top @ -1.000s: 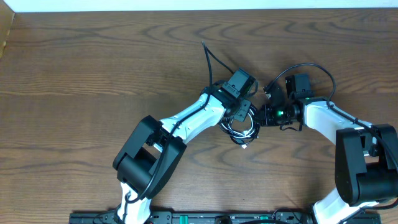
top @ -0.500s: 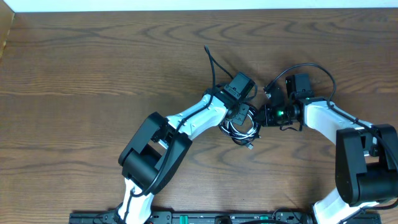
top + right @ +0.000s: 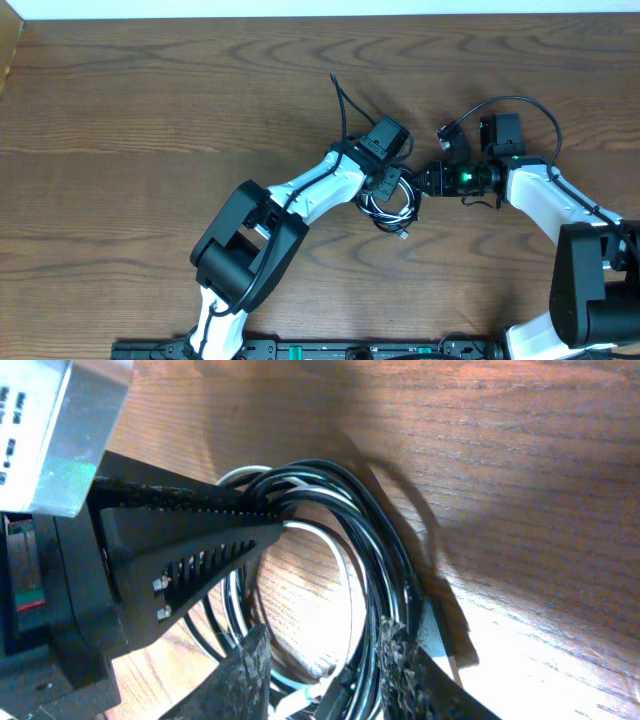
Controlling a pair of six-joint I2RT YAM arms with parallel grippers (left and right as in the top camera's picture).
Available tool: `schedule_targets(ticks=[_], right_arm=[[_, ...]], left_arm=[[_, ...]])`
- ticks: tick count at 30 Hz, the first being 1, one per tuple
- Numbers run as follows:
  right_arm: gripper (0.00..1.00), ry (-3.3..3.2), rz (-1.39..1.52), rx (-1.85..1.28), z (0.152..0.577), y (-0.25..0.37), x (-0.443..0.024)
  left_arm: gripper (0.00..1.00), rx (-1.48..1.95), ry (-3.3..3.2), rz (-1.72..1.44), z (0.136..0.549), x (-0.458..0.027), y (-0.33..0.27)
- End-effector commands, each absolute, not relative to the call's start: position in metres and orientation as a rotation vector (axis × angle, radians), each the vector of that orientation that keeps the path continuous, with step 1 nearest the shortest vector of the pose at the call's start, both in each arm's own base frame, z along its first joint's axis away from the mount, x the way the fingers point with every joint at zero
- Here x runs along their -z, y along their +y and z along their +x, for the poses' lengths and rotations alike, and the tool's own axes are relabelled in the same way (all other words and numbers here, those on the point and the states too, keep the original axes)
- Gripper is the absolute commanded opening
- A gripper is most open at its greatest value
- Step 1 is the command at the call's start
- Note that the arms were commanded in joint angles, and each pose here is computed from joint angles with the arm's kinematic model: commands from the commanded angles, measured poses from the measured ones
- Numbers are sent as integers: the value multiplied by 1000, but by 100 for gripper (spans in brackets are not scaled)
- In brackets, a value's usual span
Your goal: Untangle cables
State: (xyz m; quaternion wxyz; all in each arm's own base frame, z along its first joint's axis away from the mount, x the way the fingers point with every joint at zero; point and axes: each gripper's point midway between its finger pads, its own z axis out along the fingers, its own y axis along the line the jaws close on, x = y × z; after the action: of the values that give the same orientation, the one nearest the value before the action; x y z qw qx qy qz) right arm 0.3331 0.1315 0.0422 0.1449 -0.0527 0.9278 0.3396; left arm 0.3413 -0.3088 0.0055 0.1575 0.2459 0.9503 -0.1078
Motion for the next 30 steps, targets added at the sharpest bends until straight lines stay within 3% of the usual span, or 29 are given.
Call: schedule_targets(ticks=[1,9,17,30], right_arm=[[31,2694,-178,-917,332,131,-36],[30,2759,-170,-619,339,110,-17],[25,2797,-128,-638,335,111,-6],[29,2772,-280,-679,331,135,-5]], left_arm=[[8,354,2727,763,333,-1,-313],[7,355,2715,788,334,-2,-314],[8,357,2712,787,334,-2,-315],[8,357,2712,787,334,-2,-315]])
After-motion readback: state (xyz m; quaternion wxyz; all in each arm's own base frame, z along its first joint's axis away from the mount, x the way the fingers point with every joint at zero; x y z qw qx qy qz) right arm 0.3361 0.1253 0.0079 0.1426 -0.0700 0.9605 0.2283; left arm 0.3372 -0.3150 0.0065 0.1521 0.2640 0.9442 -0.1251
